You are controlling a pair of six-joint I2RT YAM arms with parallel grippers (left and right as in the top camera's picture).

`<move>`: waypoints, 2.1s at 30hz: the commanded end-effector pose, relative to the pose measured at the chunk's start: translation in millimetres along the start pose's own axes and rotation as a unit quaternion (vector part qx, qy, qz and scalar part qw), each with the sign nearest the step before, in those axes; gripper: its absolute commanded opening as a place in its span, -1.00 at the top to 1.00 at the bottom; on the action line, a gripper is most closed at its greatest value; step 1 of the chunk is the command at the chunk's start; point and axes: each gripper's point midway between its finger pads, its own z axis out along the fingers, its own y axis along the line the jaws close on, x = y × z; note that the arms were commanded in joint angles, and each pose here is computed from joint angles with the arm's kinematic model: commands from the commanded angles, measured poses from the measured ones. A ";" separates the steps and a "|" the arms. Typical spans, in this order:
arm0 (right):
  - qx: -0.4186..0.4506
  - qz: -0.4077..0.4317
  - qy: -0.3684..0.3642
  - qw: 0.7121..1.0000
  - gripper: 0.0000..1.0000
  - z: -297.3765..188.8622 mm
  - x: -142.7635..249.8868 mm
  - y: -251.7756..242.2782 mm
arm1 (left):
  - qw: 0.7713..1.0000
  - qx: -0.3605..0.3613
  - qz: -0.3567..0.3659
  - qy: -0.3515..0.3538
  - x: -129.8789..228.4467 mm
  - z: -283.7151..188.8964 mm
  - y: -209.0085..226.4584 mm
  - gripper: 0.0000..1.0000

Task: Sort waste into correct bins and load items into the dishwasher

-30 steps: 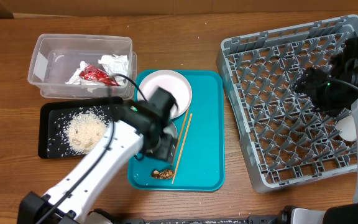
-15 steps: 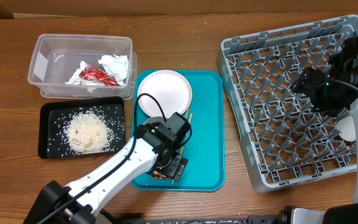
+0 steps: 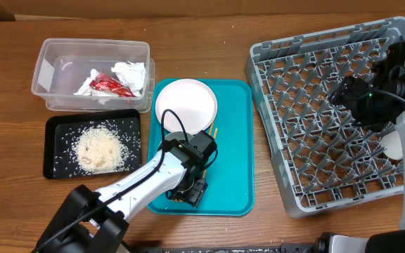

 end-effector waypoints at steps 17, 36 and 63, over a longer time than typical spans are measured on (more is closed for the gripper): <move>-0.005 -0.006 -0.003 1.000 -0.63 -0.9 -0.3 2.6 | 0.998 0.050 0.023 0.002 -0.1 0.8 -19.2 -0.32; -0.005 -0.006 -0.003 1.000 -0.63 -0.9 -0.3 2.6 | 0.997 0.064 -0.039 0.025 10.9 5.9 -22.6 -0.02; -0.005 -0.006 -0.002 1.000 -0.64 -0.9 -0.2 2.6 | 0.995 0.065 -0.056 0.047 10.4 19.2 -24.9 0.30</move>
